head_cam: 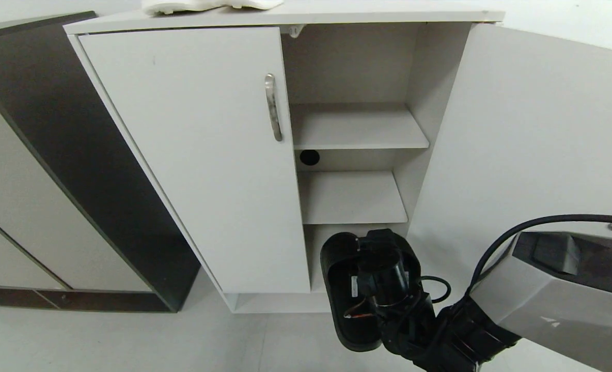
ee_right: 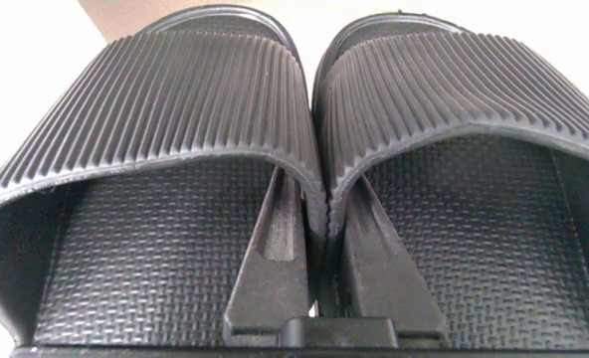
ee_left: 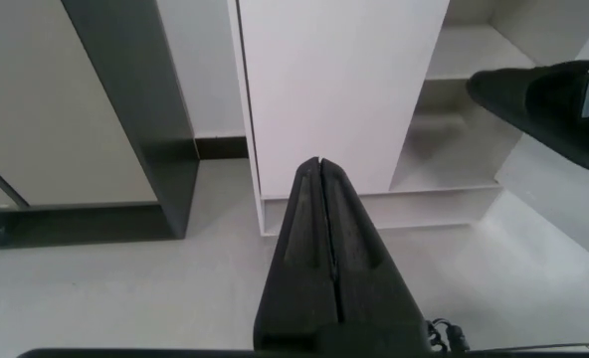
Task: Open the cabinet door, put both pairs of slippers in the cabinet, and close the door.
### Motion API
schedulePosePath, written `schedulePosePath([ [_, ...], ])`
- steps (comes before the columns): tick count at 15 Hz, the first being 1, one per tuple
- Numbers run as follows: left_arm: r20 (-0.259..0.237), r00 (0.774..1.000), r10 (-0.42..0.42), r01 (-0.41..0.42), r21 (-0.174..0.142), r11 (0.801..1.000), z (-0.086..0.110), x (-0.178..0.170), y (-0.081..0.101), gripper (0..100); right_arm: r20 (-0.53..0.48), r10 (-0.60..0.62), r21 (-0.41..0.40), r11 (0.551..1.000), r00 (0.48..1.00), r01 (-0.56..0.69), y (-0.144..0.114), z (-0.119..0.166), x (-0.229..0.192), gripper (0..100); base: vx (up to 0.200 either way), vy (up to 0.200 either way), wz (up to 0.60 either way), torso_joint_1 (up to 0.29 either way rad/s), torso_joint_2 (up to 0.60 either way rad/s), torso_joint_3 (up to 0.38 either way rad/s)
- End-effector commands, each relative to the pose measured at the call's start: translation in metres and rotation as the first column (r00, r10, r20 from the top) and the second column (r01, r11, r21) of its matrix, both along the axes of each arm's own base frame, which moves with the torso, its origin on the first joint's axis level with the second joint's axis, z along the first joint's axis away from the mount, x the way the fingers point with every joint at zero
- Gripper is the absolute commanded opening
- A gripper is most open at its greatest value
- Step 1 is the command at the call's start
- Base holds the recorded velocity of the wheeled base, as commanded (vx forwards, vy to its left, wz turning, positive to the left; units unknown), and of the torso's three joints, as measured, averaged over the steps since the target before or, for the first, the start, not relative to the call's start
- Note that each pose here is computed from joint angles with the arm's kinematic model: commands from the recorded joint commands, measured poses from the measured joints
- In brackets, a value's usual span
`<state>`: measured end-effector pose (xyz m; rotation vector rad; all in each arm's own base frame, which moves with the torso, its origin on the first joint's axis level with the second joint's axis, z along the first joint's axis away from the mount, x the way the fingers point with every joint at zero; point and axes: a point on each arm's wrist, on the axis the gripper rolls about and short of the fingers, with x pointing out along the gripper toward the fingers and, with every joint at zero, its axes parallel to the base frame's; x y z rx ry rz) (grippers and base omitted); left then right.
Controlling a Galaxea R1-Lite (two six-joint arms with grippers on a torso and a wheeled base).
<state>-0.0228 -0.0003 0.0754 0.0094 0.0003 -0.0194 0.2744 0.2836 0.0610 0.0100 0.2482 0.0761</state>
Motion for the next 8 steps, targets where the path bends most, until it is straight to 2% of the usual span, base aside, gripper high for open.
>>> schedulePosePath([
  [1,-0.001,1.000,-0.002,0.002,0.000,1.000,0.000,0.000,0.000,0,0.043,0.001,-0.006,1.000,0.999,-0.001,0.005,0.001,-0.002,0,0.000,0.000,0.00,0.002,0.00,-0.178],
  [5,-0.001,1.000,-0.001,0.001,0.000,1.000,0.000,0.000,0.000,0,0.212,0.002,-0.022,1.000,0.977,0.003,0.007,-0.009,0.002,0,0.000,0.000,0.00,0.002,0.00,-0.023],
  [8,-0.001,1.000,-0.001,0.001,0.000,1.000,0.000,0.000,0.000,0,0.205,0.003,-0.039,0.999,0.979,0.005,0.007,-0.019,0.004,0,0.000,0.000,0.00,0.000,0.00,0.000],
])
